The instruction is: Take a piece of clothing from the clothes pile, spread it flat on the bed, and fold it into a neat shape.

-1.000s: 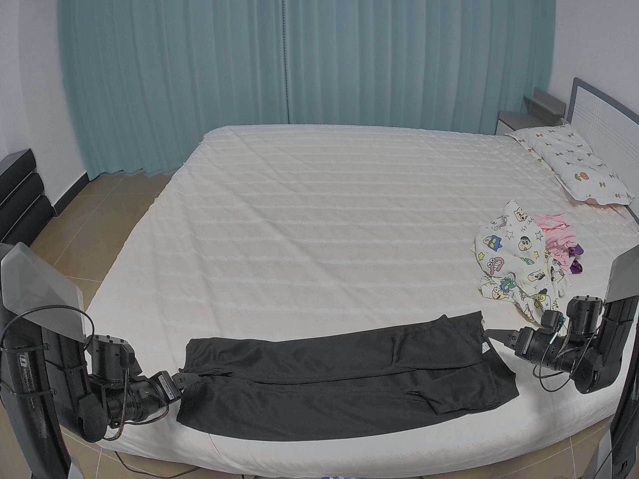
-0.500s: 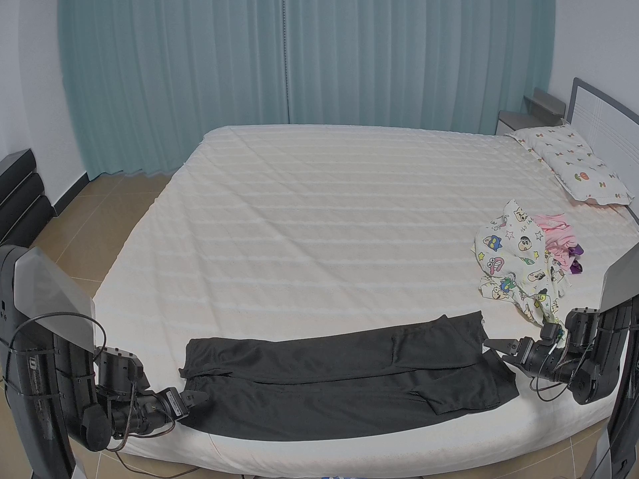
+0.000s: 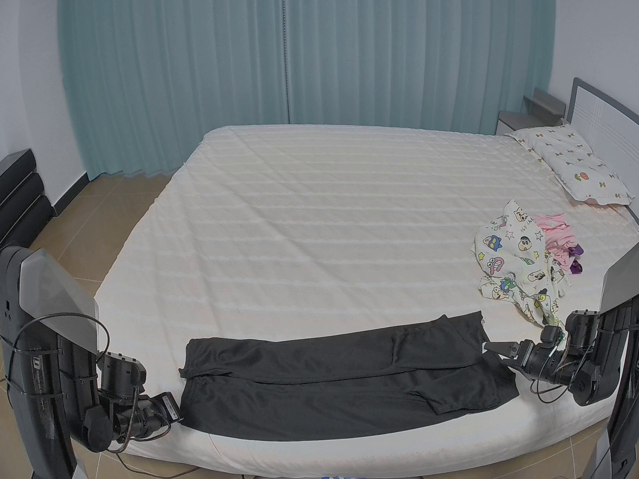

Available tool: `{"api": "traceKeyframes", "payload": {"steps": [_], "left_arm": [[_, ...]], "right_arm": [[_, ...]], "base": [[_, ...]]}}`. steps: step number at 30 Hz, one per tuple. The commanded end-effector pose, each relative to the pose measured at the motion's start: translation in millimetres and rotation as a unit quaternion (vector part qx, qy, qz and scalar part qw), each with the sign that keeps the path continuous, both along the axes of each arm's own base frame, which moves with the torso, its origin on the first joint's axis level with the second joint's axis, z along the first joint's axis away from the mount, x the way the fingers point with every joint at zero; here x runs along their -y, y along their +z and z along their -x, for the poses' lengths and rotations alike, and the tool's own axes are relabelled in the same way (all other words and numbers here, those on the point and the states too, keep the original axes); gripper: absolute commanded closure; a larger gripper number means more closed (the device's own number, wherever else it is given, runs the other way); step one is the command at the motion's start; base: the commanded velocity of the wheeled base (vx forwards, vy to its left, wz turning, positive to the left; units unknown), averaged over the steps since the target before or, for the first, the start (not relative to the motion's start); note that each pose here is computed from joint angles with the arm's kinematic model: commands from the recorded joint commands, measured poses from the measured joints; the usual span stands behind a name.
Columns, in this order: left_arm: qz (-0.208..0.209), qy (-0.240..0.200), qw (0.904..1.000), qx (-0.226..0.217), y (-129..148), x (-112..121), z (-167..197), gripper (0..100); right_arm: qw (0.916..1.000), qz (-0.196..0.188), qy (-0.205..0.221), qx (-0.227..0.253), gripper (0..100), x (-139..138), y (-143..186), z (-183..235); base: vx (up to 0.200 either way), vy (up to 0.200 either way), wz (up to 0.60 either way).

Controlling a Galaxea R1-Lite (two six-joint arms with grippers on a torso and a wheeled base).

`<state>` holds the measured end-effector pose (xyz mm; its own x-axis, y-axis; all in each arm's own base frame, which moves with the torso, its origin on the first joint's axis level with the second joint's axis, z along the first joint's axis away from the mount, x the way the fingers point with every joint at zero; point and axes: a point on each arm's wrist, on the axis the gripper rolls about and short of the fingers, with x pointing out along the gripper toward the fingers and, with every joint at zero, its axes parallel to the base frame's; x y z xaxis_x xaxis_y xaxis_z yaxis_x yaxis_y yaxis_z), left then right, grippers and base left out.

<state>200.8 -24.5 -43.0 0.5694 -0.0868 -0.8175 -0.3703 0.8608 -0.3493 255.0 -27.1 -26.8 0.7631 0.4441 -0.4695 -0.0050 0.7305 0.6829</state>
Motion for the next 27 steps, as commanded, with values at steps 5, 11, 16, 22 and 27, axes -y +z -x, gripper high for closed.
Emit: {"api": "traceKeyframes", "payload": {"steps": [5,11,16,22,27], "left_arm": [[-0.011,-0.010,0.9996,-0.023,2,-1,8,100],[0.009,-0.010,0.9999,0.005,13,-1,6,0],[0.019,-0.017,0.9997,0.002,13,-1,6,0],[0.043,-0.029,0.9987,-0.001,12,2,6,0],[0.053,-0.033,0.9980,0.000,11,4,5,0]], "right_arm": [[1.0000,0.001,0.000,0.006,0,0,1,0],[1.0000,0.001,0.001,0.004,0,0,1,1],[1.0000,0.001,0.001,0.005,0,-1,1,1],[1.0000,0.001,0.003,0.005,0,-1,1,1],[1.0000,0.001,0.004,0.005,0,-2,1,1]], "base": [[0.000,0.000,0.00],[0.000,0.000,0.00],[0.000,0.000,0.00],[0.000,0.000,0.00],[0.000,0.000,0.00]]}}
